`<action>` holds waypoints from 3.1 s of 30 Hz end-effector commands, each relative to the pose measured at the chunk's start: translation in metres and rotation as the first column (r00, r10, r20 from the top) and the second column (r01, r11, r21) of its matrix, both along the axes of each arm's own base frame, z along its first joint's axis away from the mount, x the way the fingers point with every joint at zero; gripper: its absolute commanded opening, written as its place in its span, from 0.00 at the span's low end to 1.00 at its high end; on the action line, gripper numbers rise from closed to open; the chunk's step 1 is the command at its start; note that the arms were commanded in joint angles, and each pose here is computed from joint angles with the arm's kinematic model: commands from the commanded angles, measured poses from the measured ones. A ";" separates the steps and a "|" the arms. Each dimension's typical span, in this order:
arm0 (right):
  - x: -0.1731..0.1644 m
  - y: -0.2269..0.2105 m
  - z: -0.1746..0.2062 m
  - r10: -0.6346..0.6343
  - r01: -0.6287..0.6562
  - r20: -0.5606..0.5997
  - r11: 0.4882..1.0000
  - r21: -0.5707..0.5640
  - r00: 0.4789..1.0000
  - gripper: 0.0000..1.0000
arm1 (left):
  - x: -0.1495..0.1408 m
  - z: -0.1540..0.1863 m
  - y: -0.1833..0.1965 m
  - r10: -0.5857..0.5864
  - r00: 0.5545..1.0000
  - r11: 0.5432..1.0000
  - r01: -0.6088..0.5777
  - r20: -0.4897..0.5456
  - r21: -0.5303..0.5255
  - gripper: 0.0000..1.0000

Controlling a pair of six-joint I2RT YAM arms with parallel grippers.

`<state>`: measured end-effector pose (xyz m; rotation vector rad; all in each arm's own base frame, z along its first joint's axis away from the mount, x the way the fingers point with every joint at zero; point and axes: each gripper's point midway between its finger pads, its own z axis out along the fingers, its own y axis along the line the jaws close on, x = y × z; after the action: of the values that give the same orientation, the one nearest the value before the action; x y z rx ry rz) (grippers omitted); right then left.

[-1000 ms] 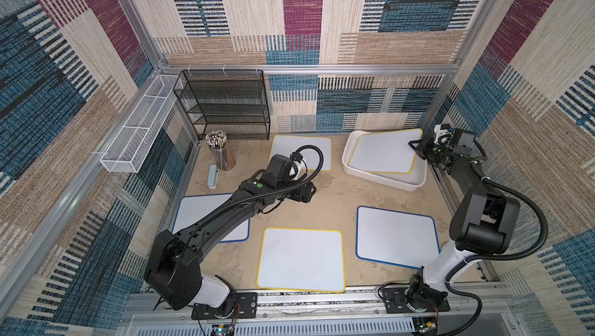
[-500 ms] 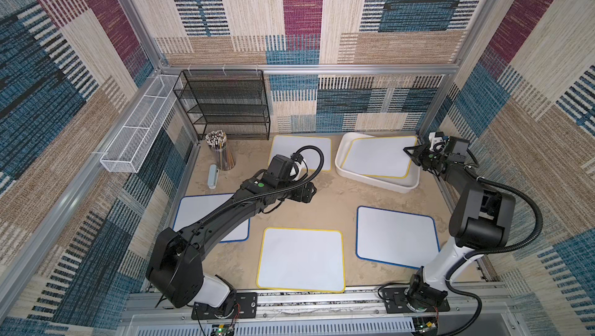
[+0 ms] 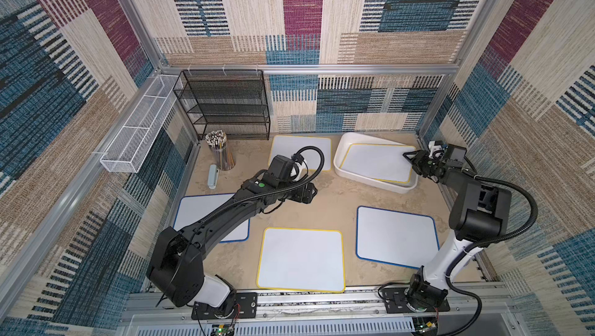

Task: Put the whiteboard into the storage box
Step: Place the whiteboard in the storage box, then move the whiteboard to the center of the board.

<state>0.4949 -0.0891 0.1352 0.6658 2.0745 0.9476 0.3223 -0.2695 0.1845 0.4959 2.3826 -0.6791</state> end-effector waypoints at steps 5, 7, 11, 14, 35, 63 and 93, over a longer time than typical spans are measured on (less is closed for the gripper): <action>0.013 -0.026 0.005 -0.080 0.082 0.016 0.986 -0.148 0.997 0.61 | 0.004 -0.004 -0.002 0.005 1.000 1.000 -0.005 -0.010 0.005 0.87; 0.013 -0.035 0.003 -0.119 0.116 -0.005 0.975 -0.187 0.993 0.70 | 0.006 -0.007 0.000 0.016 1.000 1.000 -0.016 -0.017 0.018 0.87; 0.009 -0.053 -0.001 -0.204 0.188 -0.033 0.943 -0.275 0.978 0.80 | 0.011 -0.018 0.008 0.060 0.997 0.995 -0.057 -0.040 0.080 0.87; 0.004 -0.062 0.001 -0.256 0.233 -0.033 0.920 -0.315 0.966 0.87 | 0.013 -0.030 0.015 0.104 0.992 0.988 -0.094 -0.074 0.126 0.87; -0.041 0.129 0.099 -0.036 0.142 0.197 0.818 -0.558 0.980 1.00 | -0.083 -0.097 0.032 0.577 0.647 0.814 -0.503 -0.498 0.290 0.91; -0.139 0.219 0.117 0.216 -0.058 0.265 0.864 -0.500 0.940 1.00 | -0.054 -0.158 0.035 0.697 0.586 0.717 -0.592 -0.414 0.369 0.89; -0.159 0.212 0.129 0.226 -0.046 0.296 0.859 -0.511 0.928 1.00 | 0.018 -0.094 -0.076 0.291 0.855 0.956 -0.277 -0.429 0.095 0.87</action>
<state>0.3366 0.1176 0.2567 0.1028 1.9719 0.4859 0.3409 -0.3611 0.0774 -0.0516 2.8444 -0.6617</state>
